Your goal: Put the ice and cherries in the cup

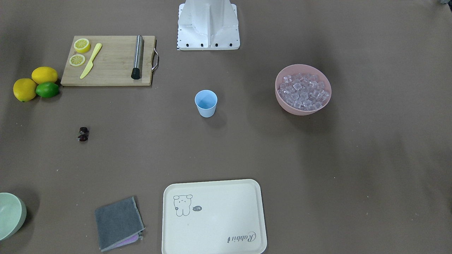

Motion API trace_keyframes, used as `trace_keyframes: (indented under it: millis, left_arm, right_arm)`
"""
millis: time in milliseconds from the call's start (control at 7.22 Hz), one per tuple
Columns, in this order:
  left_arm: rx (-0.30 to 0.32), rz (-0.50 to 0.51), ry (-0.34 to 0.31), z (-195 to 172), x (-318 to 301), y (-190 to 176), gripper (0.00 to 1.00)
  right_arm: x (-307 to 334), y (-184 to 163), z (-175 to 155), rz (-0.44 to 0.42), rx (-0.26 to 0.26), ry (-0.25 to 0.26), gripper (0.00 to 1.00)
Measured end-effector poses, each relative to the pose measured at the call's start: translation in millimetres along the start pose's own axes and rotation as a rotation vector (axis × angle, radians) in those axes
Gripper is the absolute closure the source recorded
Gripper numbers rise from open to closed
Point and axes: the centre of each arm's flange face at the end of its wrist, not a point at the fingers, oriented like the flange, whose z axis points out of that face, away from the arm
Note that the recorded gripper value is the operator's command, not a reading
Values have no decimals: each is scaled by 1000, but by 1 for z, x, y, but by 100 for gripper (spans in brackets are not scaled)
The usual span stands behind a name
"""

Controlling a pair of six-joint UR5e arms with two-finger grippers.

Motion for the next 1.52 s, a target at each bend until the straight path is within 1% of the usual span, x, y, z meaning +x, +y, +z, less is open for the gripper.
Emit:
trace_keyframes:
  millis: [554,692,831,1108,1246,1523]
  left_arm:
    - [3,3,0,-1,1,0,2]
    - [6,6,0,-2,2,0,2]
    - [11,11,0,-4,4,-2,2]
    - [41,42,5,-10,11,-7,2]
    - [76,76,5,-15,15,-12,2]
    - [167,167,2,-29,28,-32,2]
  right_arm:
    - [-5,-1,-2,-10,4,-1,0]
    - [-9,-4,-6,-26,20,1,0]
    - [-15,-7,-13,-61,58,6,0]
    - [-18,-16,-27,-143,169,35,0]
    - [-12,-18,-24,-160,199,37,0]
    - [-6,-15,-19,-182,231,-9,0]
